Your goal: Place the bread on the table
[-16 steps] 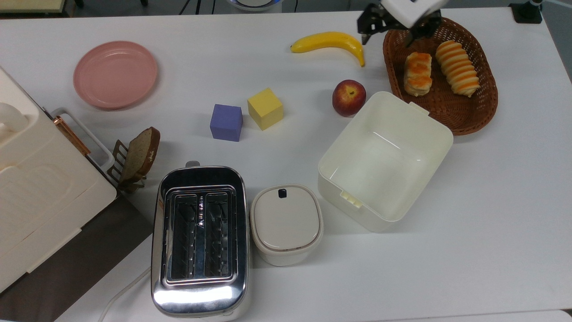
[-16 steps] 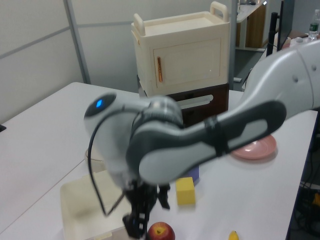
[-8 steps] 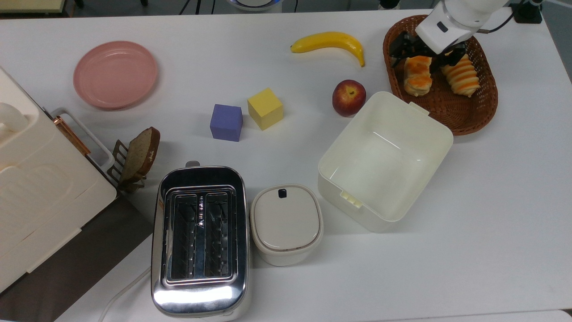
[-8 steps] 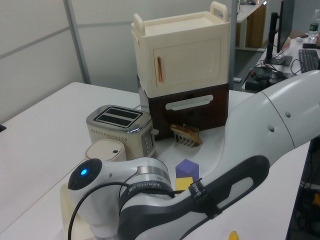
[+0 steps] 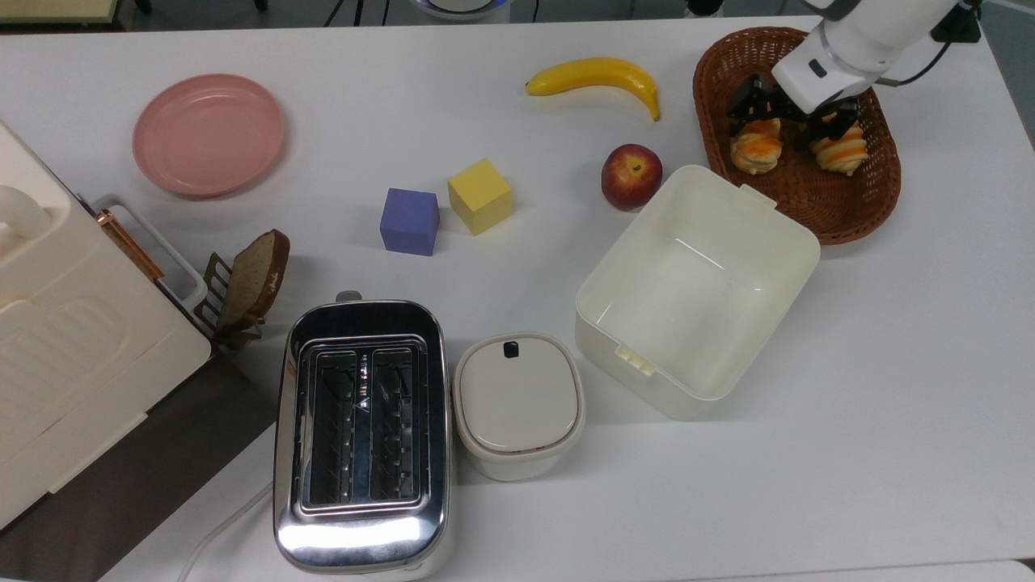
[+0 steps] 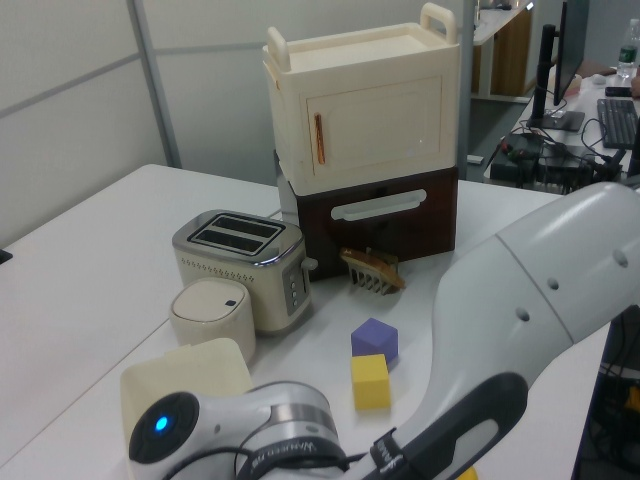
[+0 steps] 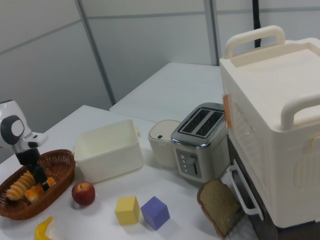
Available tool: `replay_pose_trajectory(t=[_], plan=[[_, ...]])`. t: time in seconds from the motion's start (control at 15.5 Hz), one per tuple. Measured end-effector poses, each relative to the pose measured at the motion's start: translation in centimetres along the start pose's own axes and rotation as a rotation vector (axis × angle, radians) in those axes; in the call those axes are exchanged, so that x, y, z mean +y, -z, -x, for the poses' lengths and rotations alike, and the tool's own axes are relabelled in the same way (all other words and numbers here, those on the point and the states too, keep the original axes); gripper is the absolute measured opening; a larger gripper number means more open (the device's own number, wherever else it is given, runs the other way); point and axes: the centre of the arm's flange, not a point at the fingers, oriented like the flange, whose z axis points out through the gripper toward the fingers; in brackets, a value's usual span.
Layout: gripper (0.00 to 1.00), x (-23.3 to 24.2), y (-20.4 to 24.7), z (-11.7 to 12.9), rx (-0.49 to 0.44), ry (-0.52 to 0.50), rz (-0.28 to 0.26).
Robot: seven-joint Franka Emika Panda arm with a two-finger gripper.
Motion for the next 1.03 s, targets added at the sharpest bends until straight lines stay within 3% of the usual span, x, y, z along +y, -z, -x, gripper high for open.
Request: replay_pose_trajectory(t=[0.06, 0.19, 0.45, 0.71, 0.84, 1.03], plan=[[0.99, -0.1, -0.4, 0.0, -0.003, -0.01, 0.005], [0.71, -0.2, -0.5, -0.1, -0.003, -0.018, 0.005], [0.33, 0.1, 1.0, -0.9, 0.014, -0.029, -0.018], [0.22, 3.2, 8.0, -1.2, 0.03, -0.035, -0.062], [0.17, 6.9, 12.3, -1.8, 0.026, -0.02, -0.088], [0.13, 14.2, 15.5, -4.3, -0.019, 0.032, -0.07]])
